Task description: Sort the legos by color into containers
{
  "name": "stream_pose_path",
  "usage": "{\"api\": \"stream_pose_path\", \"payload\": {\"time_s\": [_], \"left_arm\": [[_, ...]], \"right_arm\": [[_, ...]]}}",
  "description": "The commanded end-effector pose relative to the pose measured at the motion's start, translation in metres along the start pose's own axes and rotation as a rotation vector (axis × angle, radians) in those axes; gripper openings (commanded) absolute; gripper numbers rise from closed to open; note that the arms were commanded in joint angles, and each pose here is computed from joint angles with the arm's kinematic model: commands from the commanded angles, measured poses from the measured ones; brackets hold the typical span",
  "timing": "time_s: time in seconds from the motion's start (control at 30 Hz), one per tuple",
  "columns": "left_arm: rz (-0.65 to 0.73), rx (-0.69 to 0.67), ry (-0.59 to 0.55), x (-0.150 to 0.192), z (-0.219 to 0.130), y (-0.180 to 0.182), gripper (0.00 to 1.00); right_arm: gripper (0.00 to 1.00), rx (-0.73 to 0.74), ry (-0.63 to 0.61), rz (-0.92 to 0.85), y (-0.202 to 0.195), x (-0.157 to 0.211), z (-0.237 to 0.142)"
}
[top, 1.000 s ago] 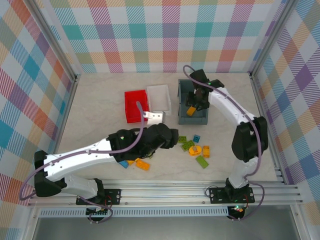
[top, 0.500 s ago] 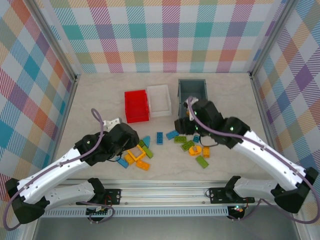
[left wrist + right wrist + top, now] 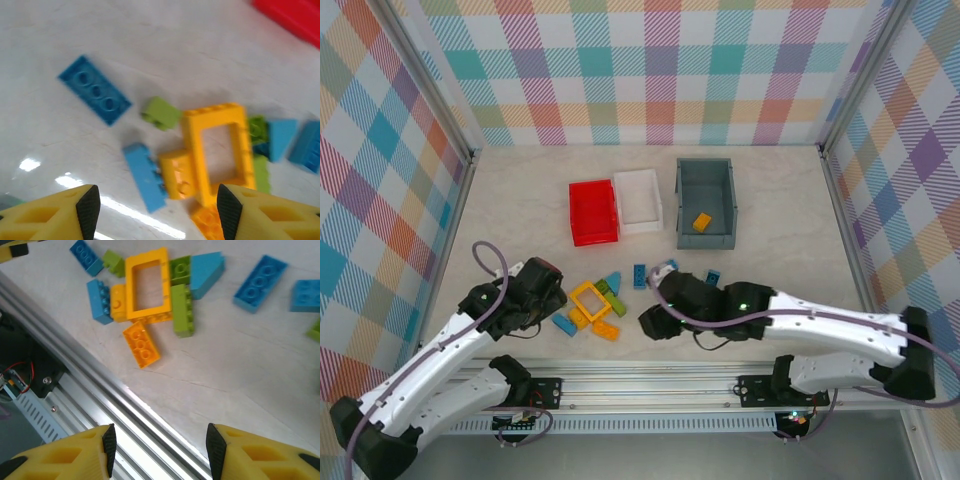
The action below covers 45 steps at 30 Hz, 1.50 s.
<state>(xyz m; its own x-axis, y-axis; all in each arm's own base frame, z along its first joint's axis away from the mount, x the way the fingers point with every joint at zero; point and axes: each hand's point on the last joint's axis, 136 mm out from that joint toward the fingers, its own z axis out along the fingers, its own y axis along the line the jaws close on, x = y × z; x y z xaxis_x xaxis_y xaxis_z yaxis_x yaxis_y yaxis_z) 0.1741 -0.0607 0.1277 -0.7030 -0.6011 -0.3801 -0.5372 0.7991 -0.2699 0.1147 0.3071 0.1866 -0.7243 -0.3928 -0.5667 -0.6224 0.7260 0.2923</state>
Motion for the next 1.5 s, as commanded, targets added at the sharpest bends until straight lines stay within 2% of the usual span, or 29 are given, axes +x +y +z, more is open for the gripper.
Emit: {"api": "stream_pose_path", "payload": {"time_s": [0.0, 0.13, 0.2, 0.33, 0.47, 0.73, 0.97, 1.07, 1.17, 1.3, 1.47], "left_arm": [[-0.163, -0.034, 0.033, 0.001, 0.014, 0.023, 0.64], [-0.375, -0.030, 0.083, -0.005, 0.045, 0.022, 0.65], [-0.446, -0.063, 0.086, -0.009, 0.058, 0.027, 0.66], [-0.526, -0.100, 0.070, -0.020, 0.077, 0.032, 0.74], [-0.554, -0.126, 0.069, -0.027, 0.090, 0.034, 0.73], [-0.569, -0.182, 0.096, -0.026, 0.113, 0.041, 0.60], [-0.545, -0.198, 0.099, -0.027, 0.120, 0.042, 0.44], [-0.530, -0.191, 0.083, -0.031, 0.115, 0.041, 0.38], [-0.484, -0.141, 0.038, -0.049, 0.100, 0.029, 0.34], [-0.297, 0.003, -0.015, -0.091, 0.068, -0.026, 0.31], [0.014, 0.063, -0.045, -0.124, 0.042, -0.108, 0.31]], "right_arm": [[0.53, -0.073, -0.062, -0.025, 0.034, -0.024, 0.003], [0.58, -0.185, -0.045, -0.077, 0.061, -0.025, 0.016], [0.64, -0.242, -0.061, -0.103, 0.073, -0.029, 0.017], [0.73, -0.289, -0.108, -0.124, 0.085, -0.041, 0.012], [0.73, -0.276, -0.115, -0.122, 0.085, -0.045, 0.012], [0.72, -0.256, -0.108, -0.094, 0.078, -0.040, 0.015], [0.72, -0.244, -0.110, -0.092, 0.076, -0.041, 0.015], [0.70, -0.220, -0.127, -0.084, 0.072, -0.045, 0.012], [0.70, -0.186, -0.170, -0.068, 0.066, -0.055, 0.005], [0.70, -0.113, -0.268, 0.048, 0.038, -0.080, -0.009], [0.68, -0.068, -0.335, 0.212, -0.004, -0.115, -0.012]]}}
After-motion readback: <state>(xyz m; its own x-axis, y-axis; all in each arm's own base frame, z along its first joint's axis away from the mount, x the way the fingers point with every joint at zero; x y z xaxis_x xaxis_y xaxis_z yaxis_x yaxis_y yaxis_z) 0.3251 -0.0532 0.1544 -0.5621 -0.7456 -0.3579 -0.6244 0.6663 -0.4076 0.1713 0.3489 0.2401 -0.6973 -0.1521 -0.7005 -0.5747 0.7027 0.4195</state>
